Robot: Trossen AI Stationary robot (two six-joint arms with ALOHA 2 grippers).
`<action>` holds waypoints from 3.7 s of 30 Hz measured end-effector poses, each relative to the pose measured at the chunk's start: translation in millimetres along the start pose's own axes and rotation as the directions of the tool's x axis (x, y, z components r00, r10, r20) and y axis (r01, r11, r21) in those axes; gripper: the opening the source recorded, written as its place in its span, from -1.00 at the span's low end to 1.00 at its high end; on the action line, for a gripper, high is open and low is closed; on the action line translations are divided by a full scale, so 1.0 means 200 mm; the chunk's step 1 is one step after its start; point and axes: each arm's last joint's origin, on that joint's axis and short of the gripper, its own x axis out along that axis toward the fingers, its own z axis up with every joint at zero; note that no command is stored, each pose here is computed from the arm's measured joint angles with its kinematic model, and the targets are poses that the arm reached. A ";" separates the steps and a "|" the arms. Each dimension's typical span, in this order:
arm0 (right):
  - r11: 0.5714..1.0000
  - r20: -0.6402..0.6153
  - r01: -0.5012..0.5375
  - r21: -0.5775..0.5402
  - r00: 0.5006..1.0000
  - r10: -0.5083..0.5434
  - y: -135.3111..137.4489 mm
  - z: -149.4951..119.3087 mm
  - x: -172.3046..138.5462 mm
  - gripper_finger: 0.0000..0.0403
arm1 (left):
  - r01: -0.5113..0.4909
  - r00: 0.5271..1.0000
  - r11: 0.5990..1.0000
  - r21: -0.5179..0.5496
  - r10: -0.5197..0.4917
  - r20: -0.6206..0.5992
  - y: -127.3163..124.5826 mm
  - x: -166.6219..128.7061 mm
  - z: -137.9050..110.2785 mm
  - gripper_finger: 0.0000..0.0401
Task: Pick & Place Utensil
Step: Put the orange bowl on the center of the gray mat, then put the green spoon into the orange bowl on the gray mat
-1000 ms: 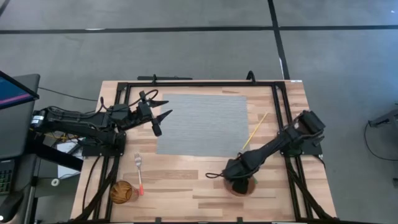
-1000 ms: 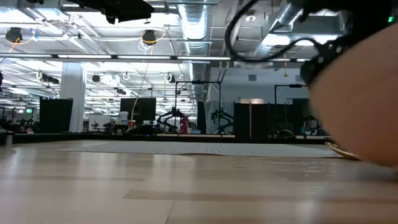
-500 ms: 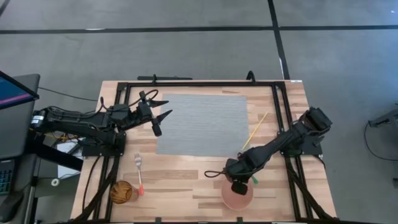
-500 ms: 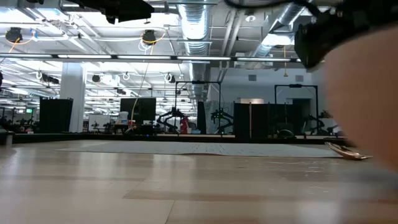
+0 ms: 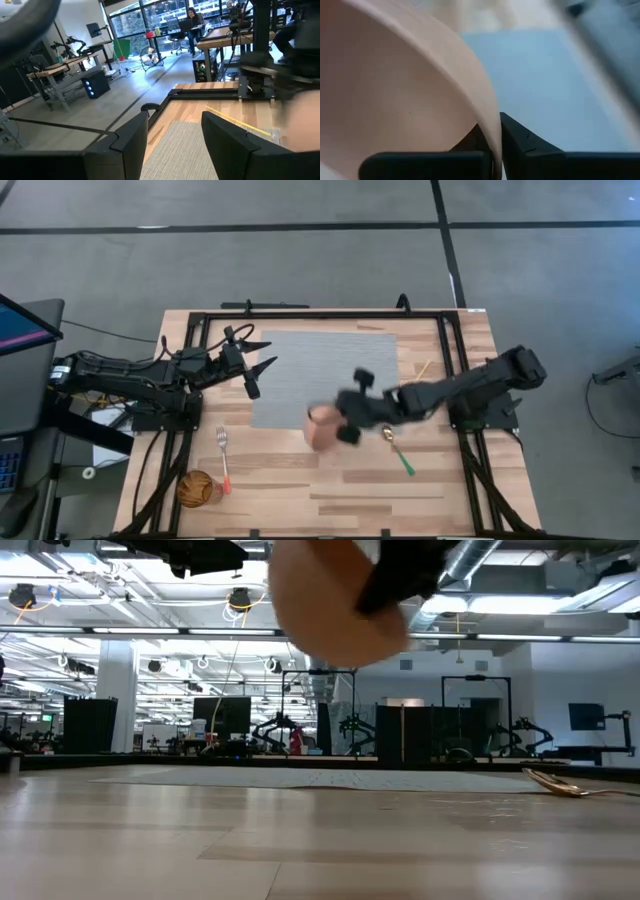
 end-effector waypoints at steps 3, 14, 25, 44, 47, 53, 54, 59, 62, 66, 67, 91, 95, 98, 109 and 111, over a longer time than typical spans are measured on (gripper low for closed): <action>0.993 0.007 0.091 0.073 0.996 -0.092 -0.16 0.10 0.09 -0.97 | 0.000 1.000 1.000 0.000 0.000 0.000 0.00 0.00 0.00 -0.06; 0.992 -0.548 -0.009 0.125 0.833 0.077 -0.55 0.13 0.60 -0.99 | 0.001 1.000 1.000 0.001 -0.001 -0.001 0.00 0.00 0.00 -0.06; 0.973 -0.674 -0.148 0.178 0.702 0.230 -0.70 0.05 0.91 -0.97 | 0.006 1.000 1.000 0.011 -0.006 -0.020 0.00 0.00 -0.01 -0.06; 0.974 -0.573 -0.206 0.092 0.789 0.221 -0.72 0.20 0.75 -0.33 | 0.007 1.000 1.000 0.012 -0.006 -0.023 0.00 0.00 -0.01 -0.06; 0.972 -0.541 -0.221 0.076 0.810 0.227 -0.69 0.25 0.66 -0.25 | 0.007 1.000 1.000 0.012 -0.006 -0.023 0.00 0.00 -0.01 -0.06; 0.968 -0.500 -0.240 0.067 0.832 0.241 -0.64 0.34 0.43 -0.12 | 0.007 1.000 1.000 0.010 -0.007 -0.024 0.00 0.00 -0.01 -0.06; 0.969 -0.500 -0.235 0.080 0.831 0.243 -0.63 0.35 0.38 -0.11 | 0.007 1.000 1.000 0.010 -0.007 -0.025 0.00 0.00 -0.01 -0.06; 0.970 -0.549 -0.207 0.130 0.799 0.244 -0.55 0.34 0.16 -0.08 | 0.010 0.999 1.000 0.015 -0.009 -0.035 -0.01 0.00 -0.02 -0.06; 0.964 -0.598 -0.210 0.161 0.757 0.265 -0.46 0.29 0.07 -0.10 | 0.013 0.999 1.000 0.022 -0.012 -0.048 -0.01 0.00 -0.03 -0.06; 0.961 -0.688 -0.229 0.152 0.674 0.269 -0.35 0.19 -0.07 -0.14 | 0.018 0.998 0.999 0.026 -0.016 -0.063 -0.01 0.00 -0.03 -0.06; 0.966 -0.701 -0.212 0.150 0.666 0.255 -0.33 0.16 -0.10 -0.15 | 0.017 0.998 1.000 0.023 -0.016 -0.063 -0.01 0.00 -0.03 -0.06; 0.852 -0.727 0.164 0.497 0.614 0.306 0.05 -0.66 -0.35 -0.01 | 0.021 0.998 1.000 0.022 -0.019 -0.062 -0.01 0.00 -0.03 -0.06; 0.848 -0.732 0.169 0.502 0.605 0.313 0.18 -0.75 -0.27 0.02 | 0.020 0.998 1.000 0.021 -0.019 -0.060 -0.01 0.00 -0.03 -0.06; 0.846 -0.771 0.255 0.467 0.586 0.249 0.24 -0.81 -0.22 0.02 | 0.019 0.998 1.000 0.020 -0.018 -0.058 -0.01 0.00 -0.03 -0.06; 0.861 -0.809 0.247 0.444 0.523 0.267 0.37 -0.91 -0.12 -0.05 | 0.019 0.998 1.000 0.020 -0.018 -0.057 -0.01 0.00 -0.03 -0.06; 0.864 -0.816 0.255 0.434 0.518 0.257 0.38 -0.92 -0.11 -0.07 | 0.020 0.998 1.000 0.020 -0.018 -0.057 -0.01 0.00 -0.03 -0.06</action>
